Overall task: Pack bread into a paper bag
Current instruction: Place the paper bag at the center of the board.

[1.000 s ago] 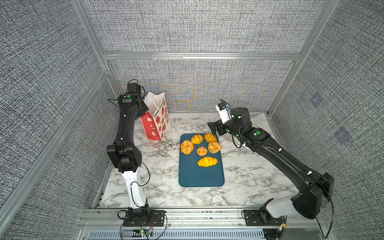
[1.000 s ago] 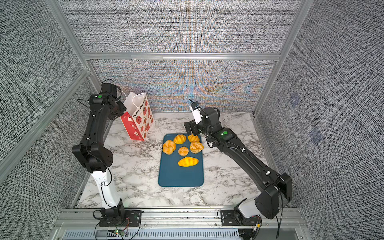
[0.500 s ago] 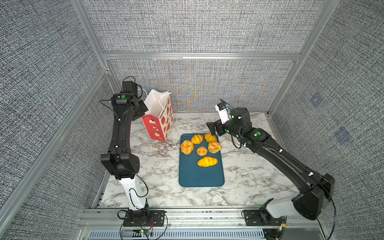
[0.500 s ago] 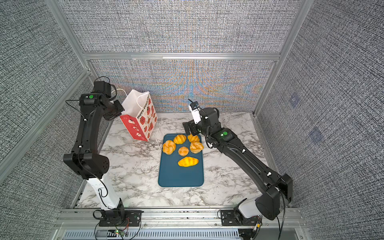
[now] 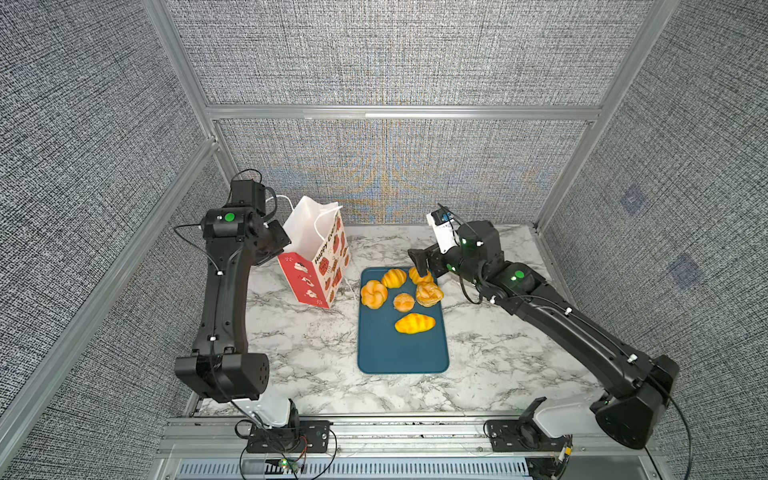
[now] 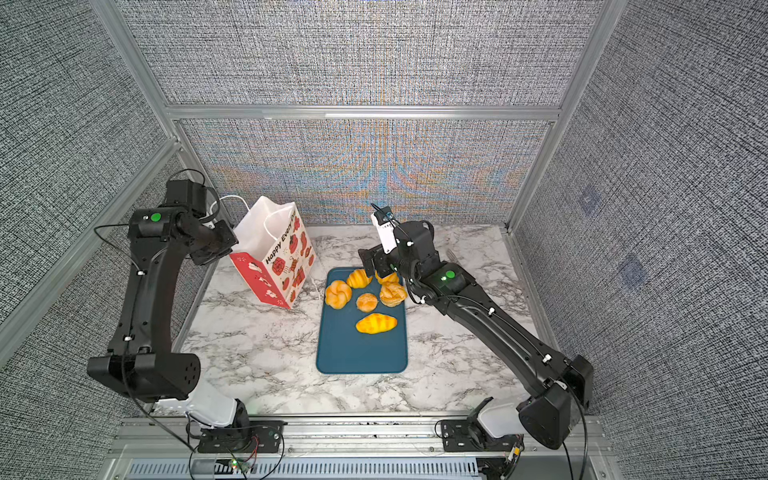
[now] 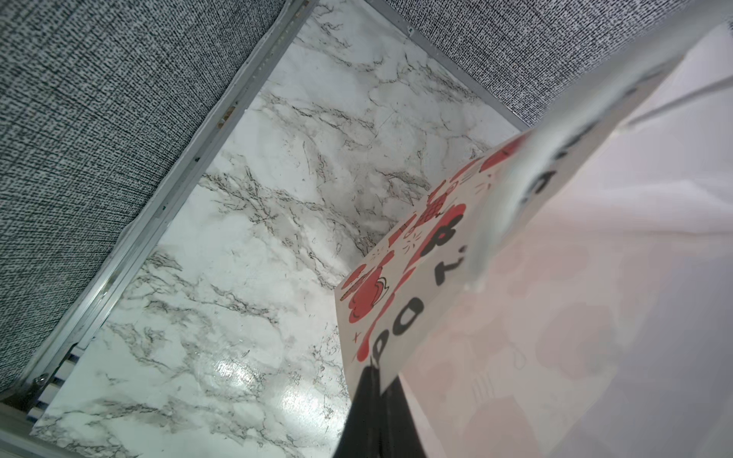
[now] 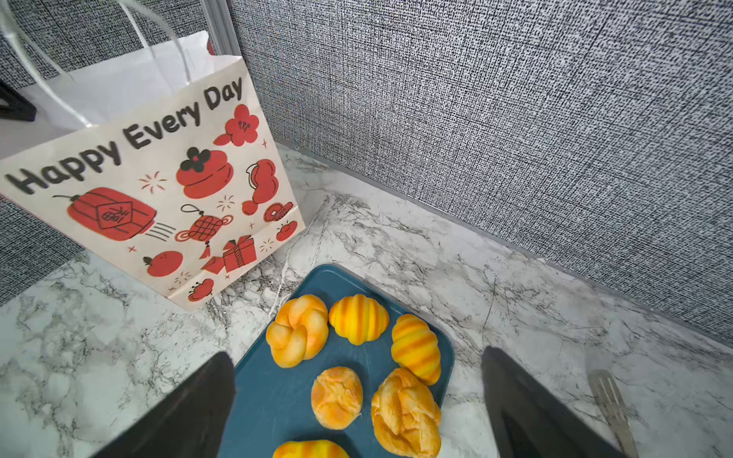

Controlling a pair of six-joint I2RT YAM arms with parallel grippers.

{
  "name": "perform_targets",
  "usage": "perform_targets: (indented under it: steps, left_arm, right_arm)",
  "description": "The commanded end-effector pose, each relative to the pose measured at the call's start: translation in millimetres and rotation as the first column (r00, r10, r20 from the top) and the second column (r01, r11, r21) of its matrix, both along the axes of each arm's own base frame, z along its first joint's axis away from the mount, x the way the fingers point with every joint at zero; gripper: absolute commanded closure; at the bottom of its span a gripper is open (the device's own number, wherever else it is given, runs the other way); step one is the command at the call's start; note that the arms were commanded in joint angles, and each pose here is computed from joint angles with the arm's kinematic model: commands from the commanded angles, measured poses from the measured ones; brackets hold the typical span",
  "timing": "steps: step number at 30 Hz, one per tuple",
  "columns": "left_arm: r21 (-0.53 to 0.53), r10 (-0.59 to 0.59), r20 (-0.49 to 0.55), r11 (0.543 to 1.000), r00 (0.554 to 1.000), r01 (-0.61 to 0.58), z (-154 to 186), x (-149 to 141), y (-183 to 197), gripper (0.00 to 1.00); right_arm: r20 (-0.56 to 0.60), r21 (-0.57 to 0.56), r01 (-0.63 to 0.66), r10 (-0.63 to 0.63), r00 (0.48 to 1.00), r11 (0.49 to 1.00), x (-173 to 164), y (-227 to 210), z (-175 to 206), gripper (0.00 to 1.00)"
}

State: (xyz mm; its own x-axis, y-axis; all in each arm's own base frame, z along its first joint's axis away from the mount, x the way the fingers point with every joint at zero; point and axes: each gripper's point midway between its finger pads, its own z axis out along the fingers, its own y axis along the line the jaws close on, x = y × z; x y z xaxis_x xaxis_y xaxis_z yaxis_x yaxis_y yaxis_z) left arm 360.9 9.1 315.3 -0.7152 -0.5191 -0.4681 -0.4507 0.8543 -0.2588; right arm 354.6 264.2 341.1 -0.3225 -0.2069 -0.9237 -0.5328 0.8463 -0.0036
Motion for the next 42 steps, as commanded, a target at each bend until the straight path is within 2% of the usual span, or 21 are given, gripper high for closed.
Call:
perform_targets:
  steps: [1,10,20,27,34,39,42]
  left_arm:
    - [0.019,0.013,0.014,1.000,1.000,-0.014,8,-20,4,0.98]
    - [0.054,0.073,0.062,0.996,0.995,-0.077,24,-75,14,0.98]
    - [0.069,0.153,0.063,0.985,0.986,-0.157,10,-118,23,0.98]
    - [0.053,0.171,0.017,0.984,0.985,-0.172,-17,-127,22,0.98]
    - [0.036,0.185,0.003,0.982,0.983,-0.185,-25,-119,20,0.98]
    - [0.032,0.191,0.013,0.981,0.982,-0.191,-25,-114,21,0.92]
    - [0.021,0.185,0.022,0.982,0.982,-0.186,-23,-110,19,0.83]
  right_arm:
    - [-0.007,0.021,0.009,-0.008,1.000,1.000,-7,3,-1,0.01]
    - [-0.035,0.025,-0.034,0.035,0.999,0.999,-21,25,-13,0.01]
    - [-0.024,-0.017,-0.045,0.045,0.999,0.999,-24,27,-11,0.01]
    - [-0.013,-0.032,-0.039,0.038,0.999,0.999,-25,23,-7,0.01]
    - [-0.013,-0.038,-0.036,0.035,0.999,0.999,-27,20,-9,0.01]
    - [-0.006,-0.044,-0.030,0.030,1.000,0.999,-28,17,-9,0.01]
    - [-0.003,-0.047,-0.028,0.028,1.000,0.998,-29,15,-9,0.01]
